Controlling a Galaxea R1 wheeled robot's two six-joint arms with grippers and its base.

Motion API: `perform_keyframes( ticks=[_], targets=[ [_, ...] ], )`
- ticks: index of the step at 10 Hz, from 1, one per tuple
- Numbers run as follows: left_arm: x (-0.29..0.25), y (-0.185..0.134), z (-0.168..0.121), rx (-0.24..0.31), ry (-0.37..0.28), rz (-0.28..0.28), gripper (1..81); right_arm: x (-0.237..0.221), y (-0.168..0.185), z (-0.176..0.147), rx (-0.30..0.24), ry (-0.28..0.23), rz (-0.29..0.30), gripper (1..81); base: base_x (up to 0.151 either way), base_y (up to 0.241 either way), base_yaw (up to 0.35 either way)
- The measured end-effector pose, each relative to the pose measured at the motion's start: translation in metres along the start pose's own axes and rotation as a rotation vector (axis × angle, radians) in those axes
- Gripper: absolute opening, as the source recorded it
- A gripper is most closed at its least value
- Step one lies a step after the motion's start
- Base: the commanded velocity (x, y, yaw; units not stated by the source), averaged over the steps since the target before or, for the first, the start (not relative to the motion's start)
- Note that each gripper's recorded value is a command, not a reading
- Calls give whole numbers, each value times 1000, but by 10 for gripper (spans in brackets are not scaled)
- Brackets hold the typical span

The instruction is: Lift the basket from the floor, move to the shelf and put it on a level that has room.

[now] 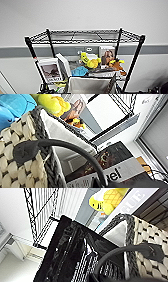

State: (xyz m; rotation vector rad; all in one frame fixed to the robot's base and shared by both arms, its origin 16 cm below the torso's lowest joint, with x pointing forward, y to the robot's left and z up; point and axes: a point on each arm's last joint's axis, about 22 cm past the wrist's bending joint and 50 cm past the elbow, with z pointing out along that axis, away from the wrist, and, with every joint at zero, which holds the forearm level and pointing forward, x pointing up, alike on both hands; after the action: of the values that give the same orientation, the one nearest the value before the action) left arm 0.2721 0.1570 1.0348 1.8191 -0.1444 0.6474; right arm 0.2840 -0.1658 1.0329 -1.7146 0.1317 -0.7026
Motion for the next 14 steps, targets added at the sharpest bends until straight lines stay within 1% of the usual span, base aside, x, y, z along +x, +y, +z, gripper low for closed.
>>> perform_keyframes(
  ticks=[2, 4, 7, 10, 11, 14],
  targets=[
    [9, 20, -3, -24, 6, 17, 10, 9, -16, -2, 17, 11, -9, 10, 0, 0, 0],
    [19, 36, -8, -35, 10, 33, 10, 15, -29, -2, 32, 12, -18, 10, 0, 0, 0],
    [38, 61, -15, -51, 28, 56, 10, 21, -51, -1, 56, -5, -36, 10, 0, 0, 0],
    [52, 85, -21, -65, 32, 67, 10, 31, -69, -4, 69, -5, -51, 10, 0, 0, 0],
    [55, 91, -22, -69, 32, 74, 10, 32, -79, -5, 77, -13, -61, 10, 0, 0, 0],
    [64, 115, -26, -87, 31, 81, 10, 40, -107, -14, 93, -15, -95, 10, 0, 0, 0]
  ],
)
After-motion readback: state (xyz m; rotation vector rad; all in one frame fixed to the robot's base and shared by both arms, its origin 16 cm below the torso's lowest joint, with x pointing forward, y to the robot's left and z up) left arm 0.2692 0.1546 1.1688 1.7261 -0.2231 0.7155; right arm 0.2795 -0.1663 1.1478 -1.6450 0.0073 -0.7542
